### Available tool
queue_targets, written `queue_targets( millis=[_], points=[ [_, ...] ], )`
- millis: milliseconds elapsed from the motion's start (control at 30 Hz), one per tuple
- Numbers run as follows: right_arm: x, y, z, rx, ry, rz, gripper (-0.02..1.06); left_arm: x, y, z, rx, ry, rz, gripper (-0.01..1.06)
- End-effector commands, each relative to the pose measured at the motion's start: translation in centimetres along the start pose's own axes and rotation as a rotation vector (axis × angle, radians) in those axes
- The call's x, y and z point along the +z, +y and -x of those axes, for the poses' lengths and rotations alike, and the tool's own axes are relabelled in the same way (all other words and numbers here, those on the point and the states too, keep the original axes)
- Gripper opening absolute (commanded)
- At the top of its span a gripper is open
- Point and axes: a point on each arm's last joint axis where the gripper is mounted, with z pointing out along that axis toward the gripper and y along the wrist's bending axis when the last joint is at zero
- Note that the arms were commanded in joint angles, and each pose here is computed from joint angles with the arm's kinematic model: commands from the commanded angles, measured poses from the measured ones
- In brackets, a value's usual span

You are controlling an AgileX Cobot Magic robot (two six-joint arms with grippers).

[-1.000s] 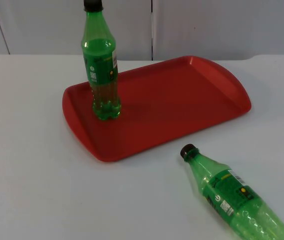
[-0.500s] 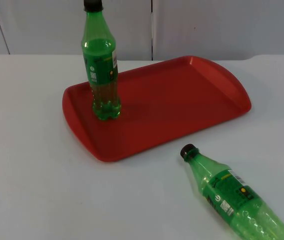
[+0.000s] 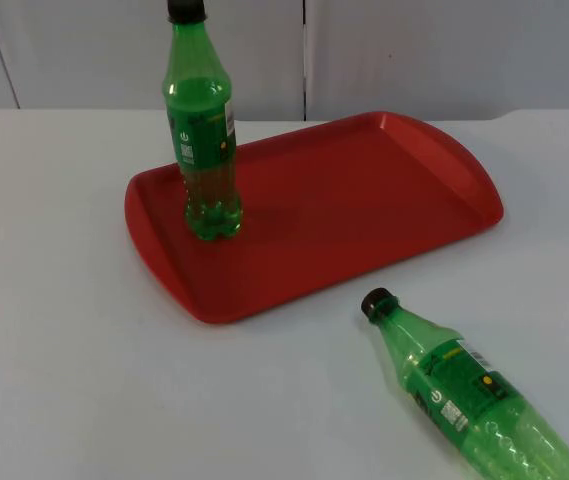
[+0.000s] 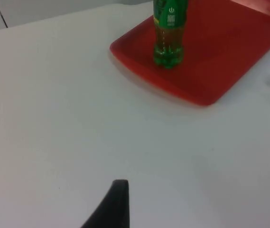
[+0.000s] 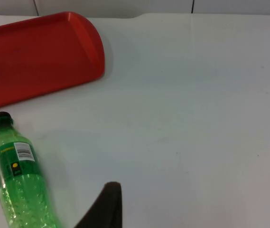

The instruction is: Place the bottle upright on the tray.

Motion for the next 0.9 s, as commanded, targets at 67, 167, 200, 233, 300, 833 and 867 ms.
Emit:
queue_targets(
  millis=[67,167,200,233,300,833,867],
  points=[
    [-0.03,0.03,-0.01,0.004,-0.006,-0.002,1.01,0.08,0.01,0.09,-0.002,-0.022,-0.004,1.05],
    [-0.03,0.03,-0.01,0.004,-0.006,-0.002,1.01,0.08,-0.04,0.09,0.0,-0.022,-0.01,1.05],
    [-0.03,0.03,-0.01,0.004,-0.006,-0.002,1.01,0.08,-0.04,0.09,0.0,-0.022,-0.01,1.05],
    [-0.03,0.03,-0.01,0.004,-0.006,-0.002,1.01,0.08,-0.04,0.09,0.0,-0.022,-0.01,1.05],
    [-0.03,0.03,-0.01,0.004,-0.006,-0.002,1.01,0.08,-0.04,0.09,0.0,-0.022,-0.01,1.05],
    [-0.03,0.03,-0.01,0.004,-0.006,-0.002,1.01,0.08,-0.04,0.09,0.0,-0.022,-0.01,1.05],
    [-0.03,0.03,-0.01,0.004,-0.006,-0.002,1.01,0.08,-0.04,0.09,0.0,-0.022,-0.01,1.05]
  ],
)
